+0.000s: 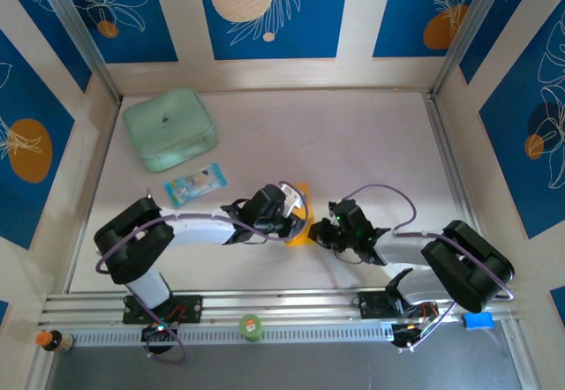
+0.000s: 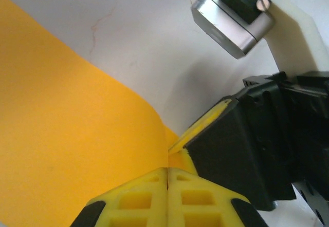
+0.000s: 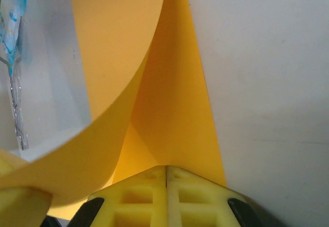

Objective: Fold a paper plane with a square sheet of paper (pick it up from the middle)
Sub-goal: Fold the triangle a second time at the center of the table.

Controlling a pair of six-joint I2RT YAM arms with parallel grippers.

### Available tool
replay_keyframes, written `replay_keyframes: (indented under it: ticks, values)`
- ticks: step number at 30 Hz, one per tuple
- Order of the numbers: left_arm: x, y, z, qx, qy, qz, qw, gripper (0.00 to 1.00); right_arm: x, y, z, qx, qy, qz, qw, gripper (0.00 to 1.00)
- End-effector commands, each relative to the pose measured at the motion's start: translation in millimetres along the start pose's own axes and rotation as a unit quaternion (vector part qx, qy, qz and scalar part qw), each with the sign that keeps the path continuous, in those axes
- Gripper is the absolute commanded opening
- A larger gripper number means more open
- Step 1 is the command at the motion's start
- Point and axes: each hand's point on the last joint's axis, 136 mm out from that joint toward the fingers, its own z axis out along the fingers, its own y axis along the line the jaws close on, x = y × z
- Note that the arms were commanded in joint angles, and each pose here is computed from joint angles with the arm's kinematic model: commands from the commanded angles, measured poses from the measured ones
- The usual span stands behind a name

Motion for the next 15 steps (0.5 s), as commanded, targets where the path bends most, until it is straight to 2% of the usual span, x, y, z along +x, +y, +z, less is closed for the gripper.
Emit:
replay_keyframes:
  ticks: [1,15]
  values:
    - [-1.6,1.5,4.2,0.014,-0.002,-0.017,1.0,0.02,9.8,-25.1,-0.7,0.05,0.022,0.004,0.999,0.0]
    - [3.2,17.9,6.8,-0.008,0.006,-0.018,1.0,0.03,9.4,-25.8,-3.0,0.054,0.028,0.006,0.998,0.0]
